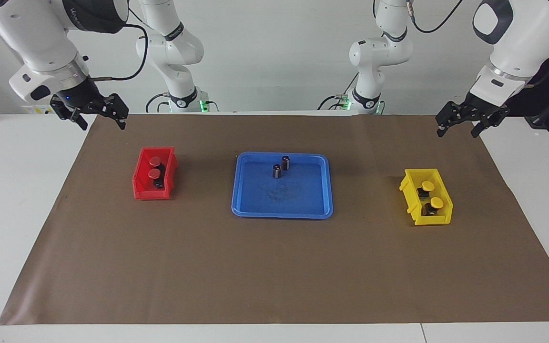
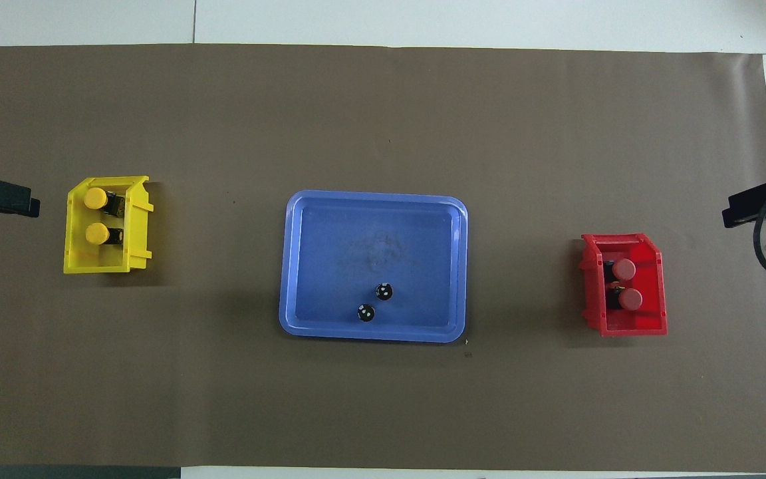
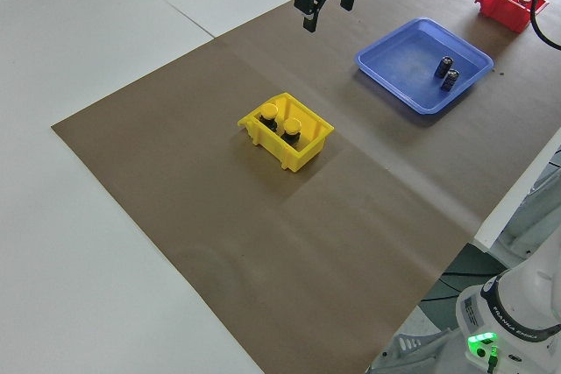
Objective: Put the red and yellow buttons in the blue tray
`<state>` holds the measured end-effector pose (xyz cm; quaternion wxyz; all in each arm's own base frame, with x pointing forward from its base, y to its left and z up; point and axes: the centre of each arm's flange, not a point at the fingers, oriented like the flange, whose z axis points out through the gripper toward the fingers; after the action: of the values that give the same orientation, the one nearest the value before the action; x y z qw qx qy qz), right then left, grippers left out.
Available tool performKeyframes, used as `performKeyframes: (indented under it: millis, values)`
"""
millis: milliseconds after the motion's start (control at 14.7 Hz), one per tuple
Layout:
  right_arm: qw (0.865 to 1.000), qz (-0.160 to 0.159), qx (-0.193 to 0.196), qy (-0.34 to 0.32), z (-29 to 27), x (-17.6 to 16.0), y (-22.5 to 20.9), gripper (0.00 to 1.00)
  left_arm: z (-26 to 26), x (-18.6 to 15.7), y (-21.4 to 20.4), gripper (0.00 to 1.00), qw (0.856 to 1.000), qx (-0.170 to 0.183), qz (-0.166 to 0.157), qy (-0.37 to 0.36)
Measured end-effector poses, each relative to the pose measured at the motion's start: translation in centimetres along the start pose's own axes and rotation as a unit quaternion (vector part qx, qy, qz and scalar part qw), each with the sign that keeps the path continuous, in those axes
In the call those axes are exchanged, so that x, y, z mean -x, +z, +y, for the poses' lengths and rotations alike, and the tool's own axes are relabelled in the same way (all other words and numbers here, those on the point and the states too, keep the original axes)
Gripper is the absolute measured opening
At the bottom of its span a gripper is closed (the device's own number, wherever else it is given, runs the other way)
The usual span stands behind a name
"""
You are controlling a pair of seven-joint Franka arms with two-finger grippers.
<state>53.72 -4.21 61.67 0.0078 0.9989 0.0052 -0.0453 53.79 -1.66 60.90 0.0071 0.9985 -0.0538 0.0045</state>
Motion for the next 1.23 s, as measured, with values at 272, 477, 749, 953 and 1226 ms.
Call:
performKeyframes:
  millis: [272,477,749,953,1226]
  values:
    - [1.000,0.000,0.000,0.000,0.0,0.0,0.0,1.00,0.0,0.0,0.0,1.00,1.000,0.000,0.000,0.000]
    - [1.000,0.000,0.000,0.000,0.0,0.0,0.0,1.00,0.0,0.0,0.0,1.00,1.000,0.000,0.000,0.000]
    - [1.000,0.000,-0.001,0.010,1.0,0.1,0.0,1.00,0.0,0.0,0.0,1.00,1.000,0.000,0.000,0.000]
    - [1.000,0.000,-0.002,0.022,2.2,0.2,0.1,1.00,0.0,0.0,0.0,1.00,1.000,0.000,0.000,0.000]
    - [1.000,0.006,-0.001,0.020,2.2,0.1,0.1,1.00,0.0,0.0,0.0,1.00,1.000,0.000,0.000,0.000]
